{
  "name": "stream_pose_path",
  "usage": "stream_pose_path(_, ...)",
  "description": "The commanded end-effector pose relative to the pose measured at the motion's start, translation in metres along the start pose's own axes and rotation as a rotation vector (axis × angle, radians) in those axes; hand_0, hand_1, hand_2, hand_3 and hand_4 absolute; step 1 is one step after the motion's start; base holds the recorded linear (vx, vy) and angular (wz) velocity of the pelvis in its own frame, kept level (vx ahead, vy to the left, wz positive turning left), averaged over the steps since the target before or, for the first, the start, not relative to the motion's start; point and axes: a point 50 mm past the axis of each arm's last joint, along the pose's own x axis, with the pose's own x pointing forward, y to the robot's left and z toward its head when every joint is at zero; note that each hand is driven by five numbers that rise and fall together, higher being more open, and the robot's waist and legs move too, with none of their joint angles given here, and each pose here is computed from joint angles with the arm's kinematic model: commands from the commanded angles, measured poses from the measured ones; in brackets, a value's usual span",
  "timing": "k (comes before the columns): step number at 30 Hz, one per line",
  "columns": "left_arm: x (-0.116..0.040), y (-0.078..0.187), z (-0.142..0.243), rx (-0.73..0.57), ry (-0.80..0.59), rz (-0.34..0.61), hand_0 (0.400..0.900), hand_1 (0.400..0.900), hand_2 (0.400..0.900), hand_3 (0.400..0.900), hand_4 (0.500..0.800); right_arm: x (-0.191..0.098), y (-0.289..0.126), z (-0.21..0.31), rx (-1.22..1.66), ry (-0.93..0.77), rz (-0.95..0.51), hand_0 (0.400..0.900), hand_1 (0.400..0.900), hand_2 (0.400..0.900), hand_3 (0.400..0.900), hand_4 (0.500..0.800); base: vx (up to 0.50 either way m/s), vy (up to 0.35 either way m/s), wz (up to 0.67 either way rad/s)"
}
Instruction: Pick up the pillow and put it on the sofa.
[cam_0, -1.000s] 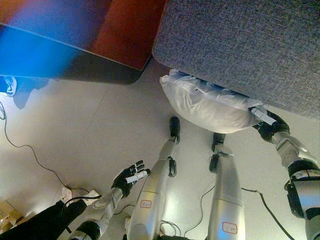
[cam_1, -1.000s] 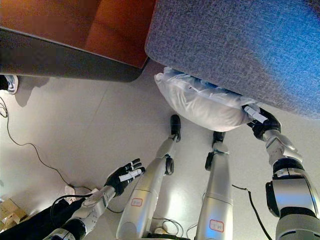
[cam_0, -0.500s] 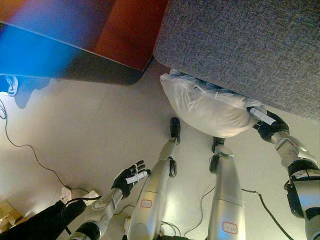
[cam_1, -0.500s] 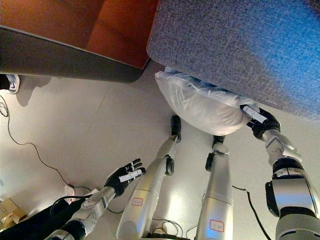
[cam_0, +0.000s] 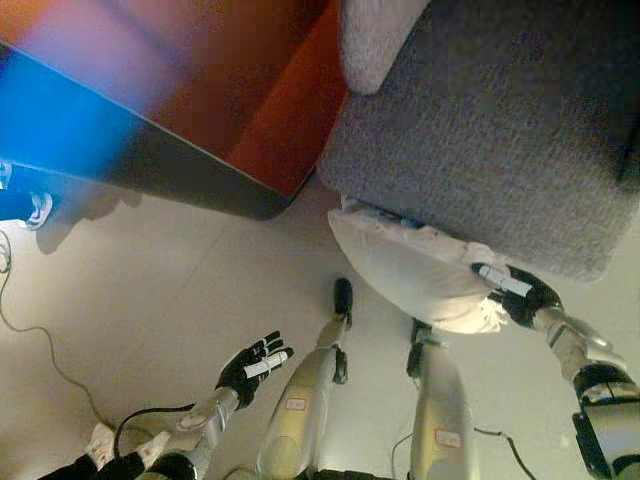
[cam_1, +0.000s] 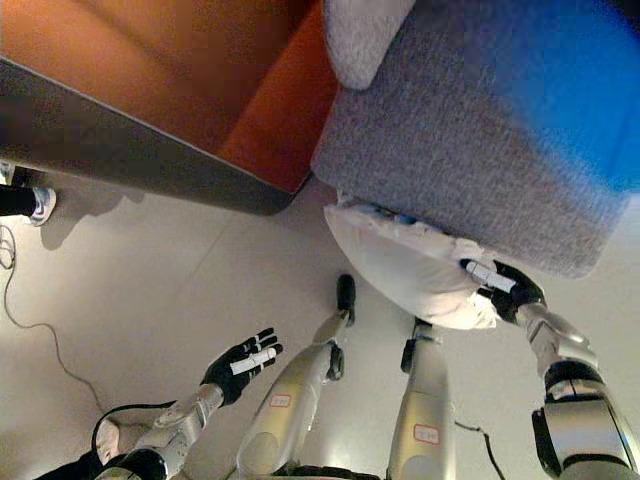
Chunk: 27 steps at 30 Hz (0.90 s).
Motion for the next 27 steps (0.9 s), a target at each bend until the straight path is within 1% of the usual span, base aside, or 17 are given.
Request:
stream_pose_path(1,-0.034,0.035,-0.044,0.015,0.158,0.116,0.9,0.9,0.9,0.9,0.8,-0.004,0.01,0.03,-0.062,-0.196,0.155,0.4,0.4,0.4,0.4,0.5,0.136,-0.039,-0.06)
stream_pose_path(4,-0.04,0.04,-0.052,0.015,0.193,0.132,0.9,0.9,0.9,0.9,0.8,-0.006,0.016,0.016,-0.061,-0.17,0.186,0.4,0.4,0.4,0.4,0.5,0.135,-0.027,-0.06)
stream_pose_path(5,-0.045,0.044,-0.058,0.013,0.218,0.144,0.9,0.9,0.9,0.9,0.8,-0.008,0.022,0.006,-0.054,-0.151,0.209,0.4,0.4,0.4,0.4,0.5,0.113,-0.021,-0.05)
stream_pose_path(6,-0.046,0.045,-0.06,0.011,0.224,0.148,0.9,0.9,0.9,0.9,0.8,-0.008,0.024,0.004,-0.053,-0.145,0.214,0.4,0.4,0.4,0.4,0.5,0.188,-0.023,-0.1)
stream_pose_path(8,-0.052,0.052,-0.065,-0.01,0.249,0.182,0.9,0.9,0.9,0.9,0.8,-0.012,0.031,-0.007,-0.076,-0.102,0.238,0.4,0.4,0.4,0.4,0.5,0.163,-0.015,-0.1)
stream_pose_path(11,-0.061,0.058,-0.072,-0.032,0.274,0.217,0.9,0.9,0.9,0.9,0.8,-0.016,0.032,-0.007,-0.12,-0.068,0.254,0.4,0.4,0.4,0.4,0.5,0.127,-0.021,-0.04)
stream_pose_path(16,-0.073,0.064,-0.087,-0.059,0.326,0.269,0.9,0.9,0.9,0.9,0.8,-0.021,0.039,0.005,-0.168,-0.044,0.311,0.4,0.4,0.4,0.4,0.5,0.122,-0.025,0.02)
stream_pose_path(19,-0.081,0.063,-0.1,-0.079,0.373,0.301,0.9,0.9,0.9,0.9,0.8,-0.025,0.045,0.026,-0.221,-0.059,0.377,0.4,0.4,0.4,0.4,0.5,0.145,0.011,0.05)
stream_pose_path(21,-0.083,0.062,-0.105,-0.083,0.391,0.307,0.9,0.9,0.9,0.9,0.8,-0.026,0.044,0.04,-0.248,-0.075,0.393,0.4,0.4,0.4,0.4,0.5,0.127,0.005,0.06)
stream_pose_path(24,-0.086,0.061,-0.11,-0.077,0.429,0.314,0.9,0.9,0.9,0.9,0.8,-0.028,0.036,0.075,-0.279,-0.121,0.37,0.4,0.4,0.4,0.4,0.5,0.122,-0.021,0.09)
stream_pose_path(25,-0.088,0.061,-0.112,-0.071,0.443,0.315,0.9,0.9,0.9,0.9,0.8,-0.03,0.03,0.097,-0.27,-0.148,0.353,0.4,0.4,0.4,0.4,0.5,0.103,-0.028,0.08)
stream_pose_path(27,-0.088,0.061,-0.113,-0.069,0.452,0.315,0.9,0.9,0.9,0.9,0.8,-0.031,0.026,0.112,-0.261,-0.169,0.339,0.4,0.4,0.4,0.4,0.5,0.077,-0.026,0.05)
